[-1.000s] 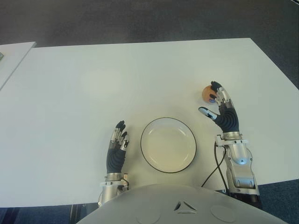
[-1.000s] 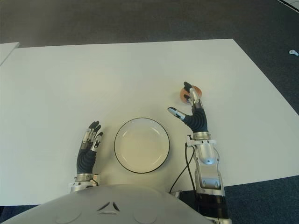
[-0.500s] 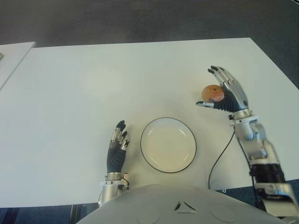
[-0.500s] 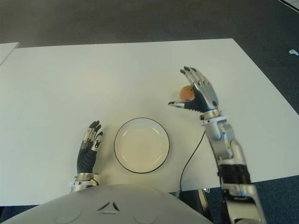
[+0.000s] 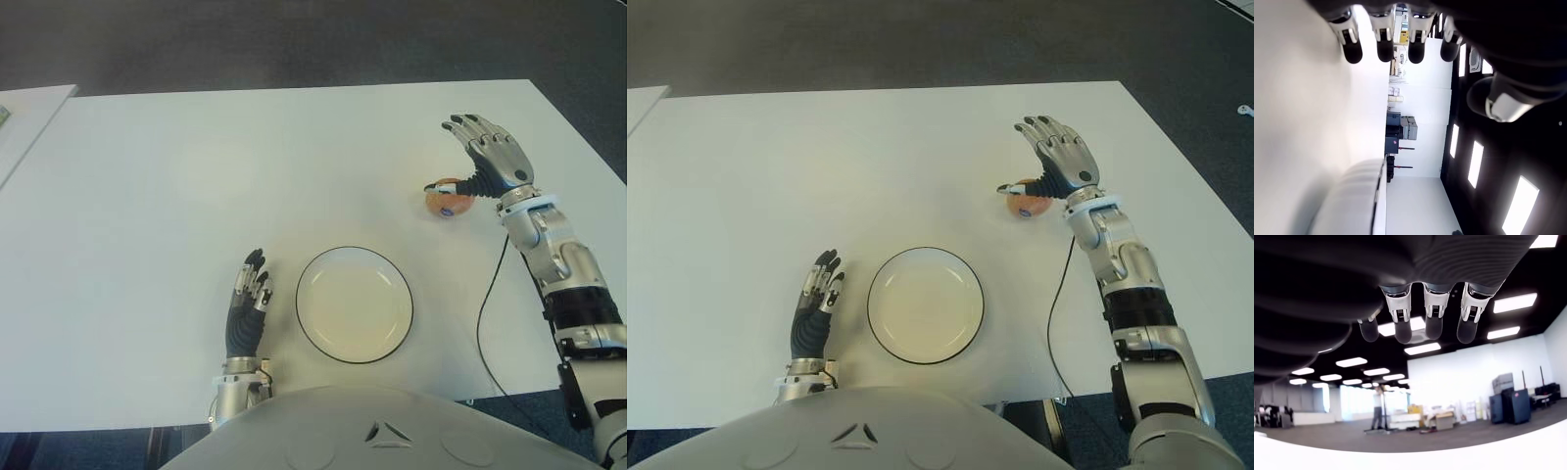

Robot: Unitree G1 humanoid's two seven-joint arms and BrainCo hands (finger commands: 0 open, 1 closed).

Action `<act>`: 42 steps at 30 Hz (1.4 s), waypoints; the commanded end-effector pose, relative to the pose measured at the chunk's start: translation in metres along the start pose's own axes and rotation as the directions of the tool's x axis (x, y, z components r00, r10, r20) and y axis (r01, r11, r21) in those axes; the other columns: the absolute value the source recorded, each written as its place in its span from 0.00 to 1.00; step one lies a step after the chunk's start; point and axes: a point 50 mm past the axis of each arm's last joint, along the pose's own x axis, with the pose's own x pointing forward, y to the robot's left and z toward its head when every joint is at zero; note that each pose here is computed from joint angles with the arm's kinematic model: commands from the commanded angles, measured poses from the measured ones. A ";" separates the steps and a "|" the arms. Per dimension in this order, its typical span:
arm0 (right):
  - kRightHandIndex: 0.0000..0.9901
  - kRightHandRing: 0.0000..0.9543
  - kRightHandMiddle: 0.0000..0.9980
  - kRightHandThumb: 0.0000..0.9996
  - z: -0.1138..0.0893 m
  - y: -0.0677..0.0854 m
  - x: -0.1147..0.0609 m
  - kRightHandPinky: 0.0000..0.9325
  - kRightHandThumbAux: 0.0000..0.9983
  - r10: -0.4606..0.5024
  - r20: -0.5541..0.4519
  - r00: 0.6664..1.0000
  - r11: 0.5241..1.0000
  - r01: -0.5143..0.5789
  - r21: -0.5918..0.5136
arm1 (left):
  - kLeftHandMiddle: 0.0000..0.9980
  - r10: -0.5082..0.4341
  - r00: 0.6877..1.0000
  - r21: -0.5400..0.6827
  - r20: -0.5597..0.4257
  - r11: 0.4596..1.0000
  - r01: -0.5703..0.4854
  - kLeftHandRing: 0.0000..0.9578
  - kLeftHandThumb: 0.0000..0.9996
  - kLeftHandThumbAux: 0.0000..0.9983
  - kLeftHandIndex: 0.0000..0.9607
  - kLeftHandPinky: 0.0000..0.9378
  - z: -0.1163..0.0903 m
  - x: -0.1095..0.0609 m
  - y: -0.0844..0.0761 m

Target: Put the apples into the plate.

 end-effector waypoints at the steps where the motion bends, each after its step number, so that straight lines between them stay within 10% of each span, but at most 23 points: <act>1: 0.02 0.00 0.00 0.39 -0.006 0.005 0.007 0.00 0.43 0.057 -0.023 0.998 0.997 -0.058 -0.044 | 0.00 0.030 0.997 0.029 -0.074 0.999 -0.028 0.00 0.03 0.46 0.00 0.00 -0.012 -0.006 0.004; 42: 0.00 0.00 0.00 0.28 -0.027 0.059 0.013 0.00 0.38 0.249 -0.151 0.957 0.964 -0.260 -0.059 | 0.00 -0.007 0.997 -0.009 -0.071 1.000 0.007 0.00 0.04 0.45 0.00 0.00 -0.015 -0.002 0.012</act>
